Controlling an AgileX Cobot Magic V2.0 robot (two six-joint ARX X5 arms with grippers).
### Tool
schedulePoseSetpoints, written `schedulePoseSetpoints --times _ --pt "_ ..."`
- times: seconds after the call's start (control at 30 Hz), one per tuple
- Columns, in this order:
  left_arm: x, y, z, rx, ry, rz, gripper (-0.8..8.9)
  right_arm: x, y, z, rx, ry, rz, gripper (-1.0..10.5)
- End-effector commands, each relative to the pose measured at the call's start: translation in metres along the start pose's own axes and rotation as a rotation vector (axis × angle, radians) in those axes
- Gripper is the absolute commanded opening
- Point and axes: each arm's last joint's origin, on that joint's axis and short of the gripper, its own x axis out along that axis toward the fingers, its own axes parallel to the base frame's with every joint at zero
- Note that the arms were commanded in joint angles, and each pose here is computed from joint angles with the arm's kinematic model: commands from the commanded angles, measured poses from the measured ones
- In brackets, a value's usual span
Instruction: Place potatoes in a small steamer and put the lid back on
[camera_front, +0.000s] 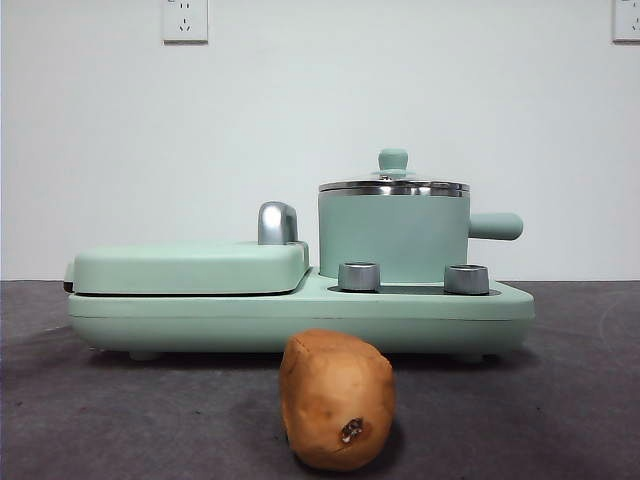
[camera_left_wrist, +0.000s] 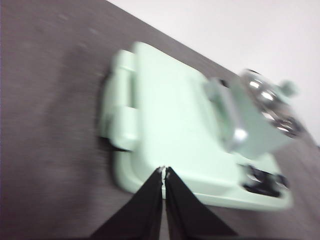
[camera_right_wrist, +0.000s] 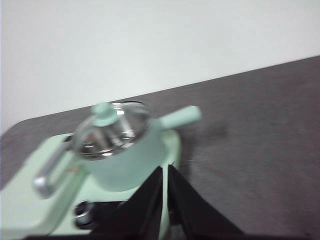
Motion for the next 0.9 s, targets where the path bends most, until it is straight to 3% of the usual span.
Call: schedulePoseSetpoints --times 0.03,0.33,0.63,0.8,0.9 --pt "-0.004 -0.020 0.024 0.051 0.029 -0.076 0.09 -0.004 0.011 0.021 -0.026 0.059 0.067 0.1" --pt "0.005 -0.064 0.081 0.223 0.204 -0.238 0.09 0.002 0.034 0.070 -0.123 0.256 0.305 0.1" --pt "0.032 -0.085 0.103 0.299 0.336 -0.373 0.17 0.017 0.036 0.080 -0.127 0.315 0.375 0.1" --pt "0.043 -0.089 0.104 0.306 0.367 -0.388 2.05 0.020 0.035 0.080 -0.124 0.322 0.372 0.3" --pt "0.050 -0.092 0.104 0.307 0.386 -0.399 3.82 0.020 0.035 0.080 -0.124 0.321 0.370 1.7"
